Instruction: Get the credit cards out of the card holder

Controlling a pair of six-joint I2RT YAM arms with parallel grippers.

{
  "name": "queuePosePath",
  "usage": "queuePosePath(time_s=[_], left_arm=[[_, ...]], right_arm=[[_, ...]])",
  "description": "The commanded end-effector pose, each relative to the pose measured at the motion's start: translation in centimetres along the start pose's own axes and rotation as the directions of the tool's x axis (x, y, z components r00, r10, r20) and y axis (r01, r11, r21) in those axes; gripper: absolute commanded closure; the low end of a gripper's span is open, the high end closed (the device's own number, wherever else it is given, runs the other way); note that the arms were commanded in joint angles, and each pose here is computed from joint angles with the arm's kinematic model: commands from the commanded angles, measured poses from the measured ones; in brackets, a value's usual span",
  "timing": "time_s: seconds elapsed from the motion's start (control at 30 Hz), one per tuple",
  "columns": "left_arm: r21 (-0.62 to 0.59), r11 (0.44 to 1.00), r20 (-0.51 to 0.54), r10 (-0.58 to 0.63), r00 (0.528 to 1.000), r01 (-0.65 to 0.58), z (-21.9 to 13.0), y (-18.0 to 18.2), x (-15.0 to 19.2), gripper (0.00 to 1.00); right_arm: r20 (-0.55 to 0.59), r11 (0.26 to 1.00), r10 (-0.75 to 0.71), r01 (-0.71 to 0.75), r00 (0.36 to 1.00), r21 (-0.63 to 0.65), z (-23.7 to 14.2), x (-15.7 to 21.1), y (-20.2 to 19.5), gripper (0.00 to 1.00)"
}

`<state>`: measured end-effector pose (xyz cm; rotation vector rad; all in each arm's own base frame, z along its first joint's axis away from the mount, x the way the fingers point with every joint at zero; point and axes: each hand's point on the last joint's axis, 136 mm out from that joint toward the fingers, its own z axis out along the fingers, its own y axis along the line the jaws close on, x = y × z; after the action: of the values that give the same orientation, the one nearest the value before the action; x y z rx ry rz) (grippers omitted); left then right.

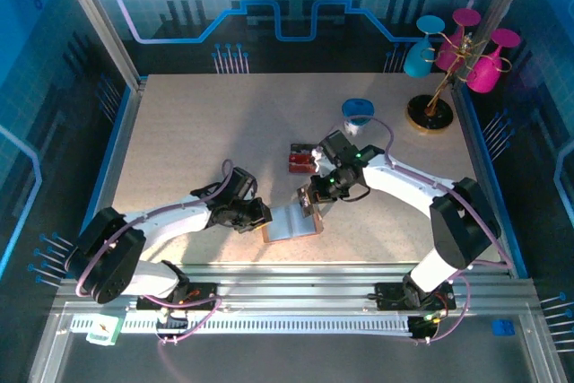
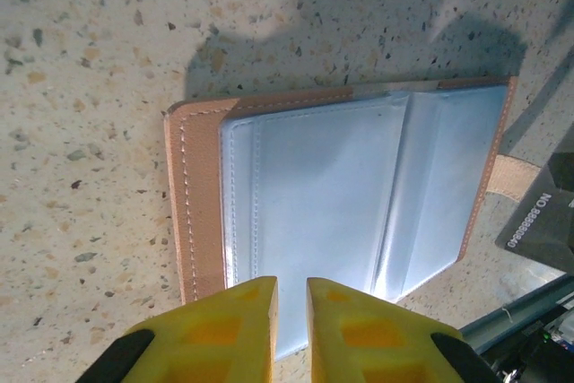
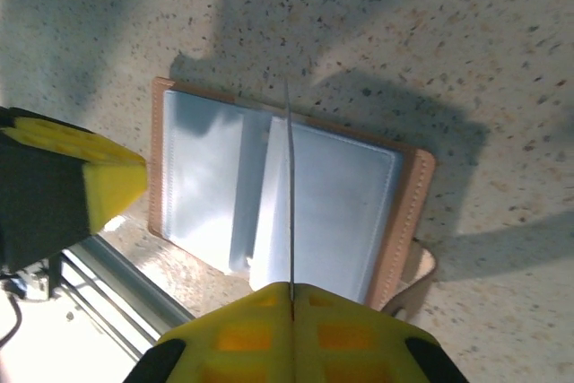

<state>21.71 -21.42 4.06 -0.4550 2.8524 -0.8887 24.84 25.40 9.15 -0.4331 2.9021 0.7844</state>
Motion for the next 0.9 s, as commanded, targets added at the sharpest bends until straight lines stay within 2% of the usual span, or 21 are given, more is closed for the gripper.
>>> queuePosePath(time_s=[0.0, 0.37, 0.53, 0.87], left_arm=[[-0.015, 1.0, 0.016, 0.015, 1.0, -0.014, -0.6, 0.4, 0.1, 0.84], [-0.006, 1.0, 0.034, 0.014, 0.999, -0.013, -1.0, 0.8, 0.3, 0.84], [0.07, 0.997, 0.004, 0.034, 0.999, -0.034, -0.3, -1.3, 0.1, 0.84], [0.059, 0.996, -0.064, 0.064, 0.996, -0.06, 2.0, -2.1, 0.2, 0.83]], right_arm=[[-0.064, 0.994, -0.067, 0.072, 0.996, 0.082, -0.8, 0.7, -1.2, 0.93], [-0.146, 0.929, -0.291, 0.315, 0.946, 0.194, -2.4, -0.9, -1.4, 0.93], [-0.171, 0.909, -0.312, 0.346, 0.935, 0.235, -2.9, -1.8, -1.7, 0.93], [-0.16, 0.898, -0.304, 0.339, 0.939, 0.28, -3.8, -1.8, -2.1, 0.93]])
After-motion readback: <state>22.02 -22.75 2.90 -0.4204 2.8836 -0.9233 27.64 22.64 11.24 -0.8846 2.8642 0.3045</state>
